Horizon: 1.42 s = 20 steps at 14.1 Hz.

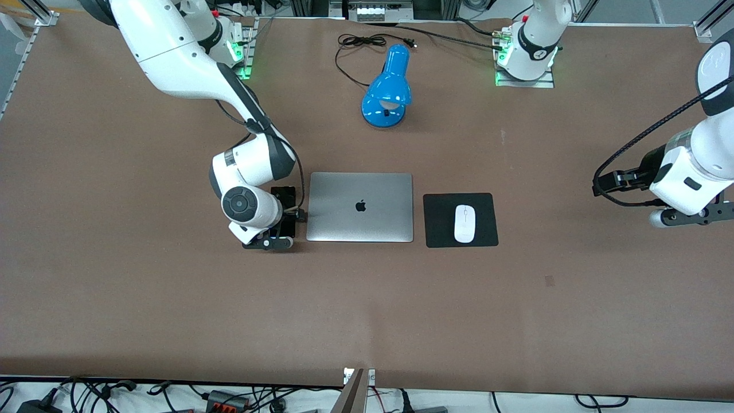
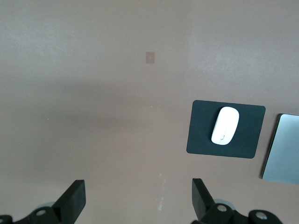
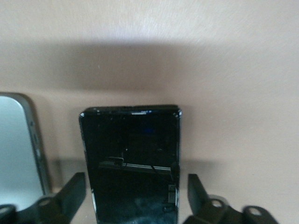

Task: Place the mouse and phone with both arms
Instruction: 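Set the phone beside the laptop and withdraw the right gripper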

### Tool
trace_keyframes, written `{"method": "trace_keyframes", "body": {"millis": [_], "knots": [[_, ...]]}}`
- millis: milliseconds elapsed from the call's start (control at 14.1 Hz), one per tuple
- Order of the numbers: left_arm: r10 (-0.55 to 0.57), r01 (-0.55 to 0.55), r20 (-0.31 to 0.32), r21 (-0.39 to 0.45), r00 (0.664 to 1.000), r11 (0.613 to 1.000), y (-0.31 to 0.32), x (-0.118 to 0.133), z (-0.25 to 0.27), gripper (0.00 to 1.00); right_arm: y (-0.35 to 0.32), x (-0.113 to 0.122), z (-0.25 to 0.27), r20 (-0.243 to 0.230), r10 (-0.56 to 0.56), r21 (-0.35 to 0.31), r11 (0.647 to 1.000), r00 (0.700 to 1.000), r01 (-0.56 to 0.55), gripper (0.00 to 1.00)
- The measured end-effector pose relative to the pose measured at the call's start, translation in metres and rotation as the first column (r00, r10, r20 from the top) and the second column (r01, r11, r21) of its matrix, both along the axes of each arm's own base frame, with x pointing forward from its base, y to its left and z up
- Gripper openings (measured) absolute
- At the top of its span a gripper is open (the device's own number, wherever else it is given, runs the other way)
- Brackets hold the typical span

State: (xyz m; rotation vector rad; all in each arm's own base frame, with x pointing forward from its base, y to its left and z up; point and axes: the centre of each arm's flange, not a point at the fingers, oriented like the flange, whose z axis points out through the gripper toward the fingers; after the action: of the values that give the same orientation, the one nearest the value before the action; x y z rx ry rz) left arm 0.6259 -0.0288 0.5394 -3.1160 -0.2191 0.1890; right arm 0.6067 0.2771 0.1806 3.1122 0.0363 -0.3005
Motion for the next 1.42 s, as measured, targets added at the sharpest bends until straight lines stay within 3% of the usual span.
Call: {"method": "trace_keyframes", "body": {"millis": [142,426,567,922,1418], "knots": [[0.002,-0.002,0.002,0.000,1.000,1.000,0.001,0.000,0.000,1.00,-0.007,0.016,0.049,0.042,-0.014,0.003,1.000,0.999,0.014,1.00],[0.006,-0.006,0.018,0.000,1.000,1.000,0.004,0.002,0.002,1.00,-0.052,0.047,0.200,0.127,-0.061,0.024,0.998,0.990,0.059,1.00],[0.011,-0.011,0.057,0.001,0.998,1.000,0.006,0.003,0.008,1.00,-0.083,0.052,0.255,0.139,-0.089,0.027,0.996,0.986,0.086,1.00],[-0.016,0.014,0.097,0.031,0.995,0.999,-0.012,-0.033,0.028,1.00,-0.173,0.063,0.318,0.116,-0.110,0.021,0.994,0.987,0.108,1.00],[0.001,-0.005,0.115,0.035,0.993,0.999,-0.001,-0.035,0.022,1.00,-0.280,0.053,0.399,0.229,-0.094,0.029,0.996,0.969,0.089,1.00]]}}
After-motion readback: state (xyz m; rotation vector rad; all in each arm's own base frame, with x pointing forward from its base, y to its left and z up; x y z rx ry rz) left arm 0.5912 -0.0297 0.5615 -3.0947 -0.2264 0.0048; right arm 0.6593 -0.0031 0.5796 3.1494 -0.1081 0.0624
